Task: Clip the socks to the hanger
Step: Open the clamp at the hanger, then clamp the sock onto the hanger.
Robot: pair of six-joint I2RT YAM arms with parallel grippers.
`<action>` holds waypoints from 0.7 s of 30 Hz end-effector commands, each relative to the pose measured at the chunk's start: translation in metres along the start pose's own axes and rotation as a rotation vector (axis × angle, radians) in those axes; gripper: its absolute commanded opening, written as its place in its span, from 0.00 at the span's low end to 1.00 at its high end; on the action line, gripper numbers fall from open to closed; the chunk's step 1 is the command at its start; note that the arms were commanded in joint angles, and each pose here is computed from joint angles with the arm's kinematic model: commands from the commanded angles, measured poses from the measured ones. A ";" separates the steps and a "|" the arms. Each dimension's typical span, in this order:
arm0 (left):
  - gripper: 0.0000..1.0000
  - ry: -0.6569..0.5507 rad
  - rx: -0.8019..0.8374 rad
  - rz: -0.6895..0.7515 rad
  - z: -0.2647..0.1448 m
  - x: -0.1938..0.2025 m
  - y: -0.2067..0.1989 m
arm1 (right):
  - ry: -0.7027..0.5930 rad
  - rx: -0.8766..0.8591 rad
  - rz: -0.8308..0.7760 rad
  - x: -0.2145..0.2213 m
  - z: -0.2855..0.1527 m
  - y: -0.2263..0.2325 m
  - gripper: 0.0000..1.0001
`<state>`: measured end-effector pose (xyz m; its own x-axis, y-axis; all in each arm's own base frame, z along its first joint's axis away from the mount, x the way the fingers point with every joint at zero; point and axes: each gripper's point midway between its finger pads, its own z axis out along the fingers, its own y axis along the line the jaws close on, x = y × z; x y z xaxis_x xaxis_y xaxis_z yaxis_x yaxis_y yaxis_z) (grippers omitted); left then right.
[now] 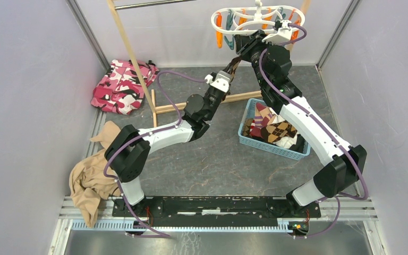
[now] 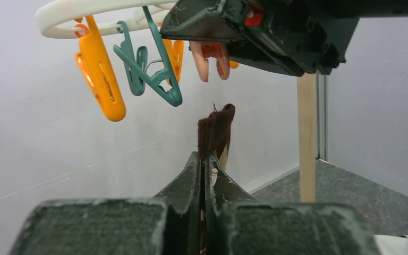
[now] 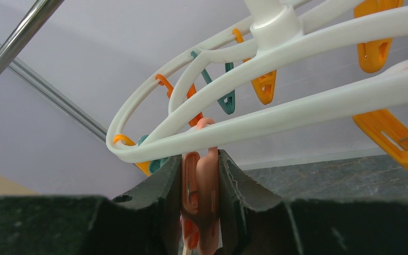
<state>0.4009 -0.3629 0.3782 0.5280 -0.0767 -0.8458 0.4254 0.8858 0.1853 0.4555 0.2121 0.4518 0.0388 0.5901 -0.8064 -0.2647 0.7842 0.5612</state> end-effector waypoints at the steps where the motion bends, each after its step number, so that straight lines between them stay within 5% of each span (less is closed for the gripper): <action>1: 0.02 -0.045 -0.066 0.019 0.011 -0.020 0.011 | 0.043 0.073 0.014 0.012 -0.003 -0.015 0.00; 21: 0.02 -0.055 -0.081 -0.049 0.018 -0.029 0.008 | 0.071 0.082 0.025 0.026 0.003 -0.016 0.00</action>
<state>0.4047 -0.3606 0.3912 0.5261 -0.0856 -0.8461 0.3982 0.9039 0.1562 0.4563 0.2131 0.4494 0.0282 0.6005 -0.7991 -0.2606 0.7762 0.5741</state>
